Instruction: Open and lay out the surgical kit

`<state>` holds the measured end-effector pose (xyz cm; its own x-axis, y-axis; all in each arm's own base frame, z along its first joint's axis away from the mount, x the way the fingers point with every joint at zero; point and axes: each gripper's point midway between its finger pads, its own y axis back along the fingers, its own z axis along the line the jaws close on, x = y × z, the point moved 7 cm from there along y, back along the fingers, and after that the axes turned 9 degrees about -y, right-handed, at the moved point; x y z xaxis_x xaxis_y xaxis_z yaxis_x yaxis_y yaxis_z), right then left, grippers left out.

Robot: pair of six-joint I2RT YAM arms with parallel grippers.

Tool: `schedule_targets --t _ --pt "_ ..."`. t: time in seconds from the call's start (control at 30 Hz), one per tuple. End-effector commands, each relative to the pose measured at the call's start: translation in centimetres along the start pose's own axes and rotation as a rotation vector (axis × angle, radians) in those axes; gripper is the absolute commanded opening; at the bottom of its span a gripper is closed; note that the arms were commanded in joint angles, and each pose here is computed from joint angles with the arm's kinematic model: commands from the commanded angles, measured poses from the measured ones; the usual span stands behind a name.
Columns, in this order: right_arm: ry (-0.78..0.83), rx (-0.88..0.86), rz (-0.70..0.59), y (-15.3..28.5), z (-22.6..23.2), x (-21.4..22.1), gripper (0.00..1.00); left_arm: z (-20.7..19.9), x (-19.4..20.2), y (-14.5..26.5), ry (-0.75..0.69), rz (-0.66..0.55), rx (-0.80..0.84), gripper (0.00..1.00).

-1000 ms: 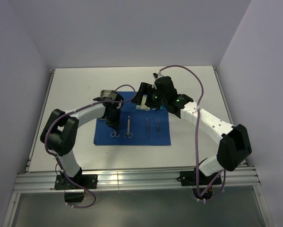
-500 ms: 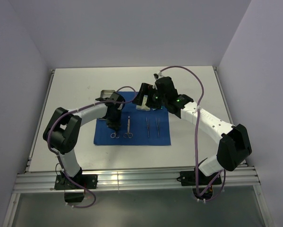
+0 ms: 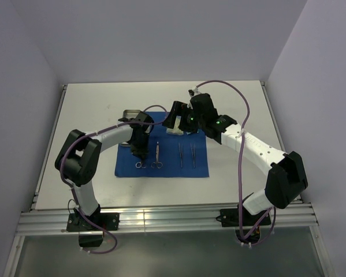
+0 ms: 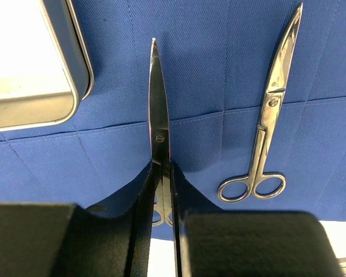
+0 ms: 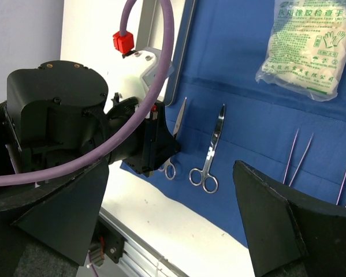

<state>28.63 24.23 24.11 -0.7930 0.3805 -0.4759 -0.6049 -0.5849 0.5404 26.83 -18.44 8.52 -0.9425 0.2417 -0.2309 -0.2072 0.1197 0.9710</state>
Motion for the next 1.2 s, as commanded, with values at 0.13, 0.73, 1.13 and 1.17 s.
schedule_targets --t 0.13,0.73,1.13,1.17 --pt "0.016 -0.016 -0.020 0.42 0.12 -0.57 0.95 -0.65 -0.99 -0.18 0.010 -0.021 0.004 0.22" --pt "0.019 -0.025 -0.025 0.45 0.25 -0.72 0.96 -0.76 -1.20 0.05 0.013 -0.027 0.009 0.19" --pt "0.018 -0.032 -0.021 0.46 0.28 -0.63 0.95 -0.78 -1.59 0.35 0.020 -0.033 0.004 0.08" --pt "0.018 -0.031 -0.023 0.45 0.27 -0.64 0.95 -0.85 -1.64 0.43 0.019 -0.036 0.006 0.07"
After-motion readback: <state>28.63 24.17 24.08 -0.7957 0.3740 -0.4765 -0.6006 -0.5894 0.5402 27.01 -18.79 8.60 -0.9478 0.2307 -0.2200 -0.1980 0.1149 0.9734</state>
